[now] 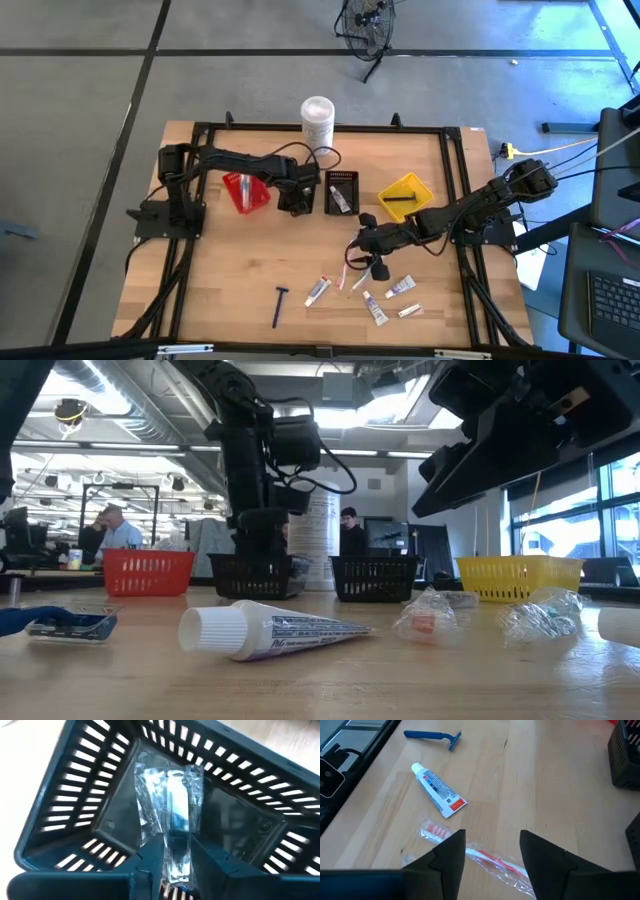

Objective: Pick & Place Travel size toiletries
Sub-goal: Put the silver nail cutter into the left black bin, then put the white toothpaste into the right black bin

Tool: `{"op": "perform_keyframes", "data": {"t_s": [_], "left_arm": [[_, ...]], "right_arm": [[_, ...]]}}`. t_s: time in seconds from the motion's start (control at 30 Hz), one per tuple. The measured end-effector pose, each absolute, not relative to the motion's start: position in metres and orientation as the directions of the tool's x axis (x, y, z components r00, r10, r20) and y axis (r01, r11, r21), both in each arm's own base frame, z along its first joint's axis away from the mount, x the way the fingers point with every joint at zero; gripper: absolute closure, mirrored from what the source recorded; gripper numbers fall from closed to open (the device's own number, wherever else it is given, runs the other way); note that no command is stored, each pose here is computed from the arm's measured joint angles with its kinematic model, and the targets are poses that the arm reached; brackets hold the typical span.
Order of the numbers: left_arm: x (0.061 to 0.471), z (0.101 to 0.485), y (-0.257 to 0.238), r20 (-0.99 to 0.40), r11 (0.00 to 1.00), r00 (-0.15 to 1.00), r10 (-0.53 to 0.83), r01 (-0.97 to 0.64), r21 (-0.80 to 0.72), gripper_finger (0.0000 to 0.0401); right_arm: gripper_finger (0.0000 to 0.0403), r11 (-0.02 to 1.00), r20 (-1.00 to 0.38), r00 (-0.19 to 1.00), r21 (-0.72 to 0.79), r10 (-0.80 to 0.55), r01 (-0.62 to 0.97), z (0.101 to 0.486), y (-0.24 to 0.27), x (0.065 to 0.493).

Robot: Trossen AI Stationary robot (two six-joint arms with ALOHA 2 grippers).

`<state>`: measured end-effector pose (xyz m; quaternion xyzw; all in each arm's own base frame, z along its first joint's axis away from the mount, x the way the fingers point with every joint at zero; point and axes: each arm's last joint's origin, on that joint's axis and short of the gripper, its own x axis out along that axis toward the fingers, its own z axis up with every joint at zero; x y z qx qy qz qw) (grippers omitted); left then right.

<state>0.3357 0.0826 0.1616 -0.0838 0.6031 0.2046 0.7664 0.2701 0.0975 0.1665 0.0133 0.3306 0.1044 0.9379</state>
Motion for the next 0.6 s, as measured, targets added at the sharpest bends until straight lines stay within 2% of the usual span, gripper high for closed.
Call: {"op": "perform_keyframes", "data": {"t_s": [0.27, 0.6], "left_arm": [[0.335, 0.166, 0.078, -0.958, 0.908, 0.193, 0.21, -0.403, 0.118, 0.0288], [0.326, 0.223, 0.034, -0.9, 0.934, 0.389, 0.197, -0.354, 0.052, 0.0287]], "right_arm": [[0.0195, 0.978, -0.599, 0.773, 0.113, 0.21, -0.178, 0.168, 0.098, 0.271], [0.0213, 0.973, -0.597, 0.769, 0.122, 0.228, -0.194, 0.168, 0.104, 0.269]]}}
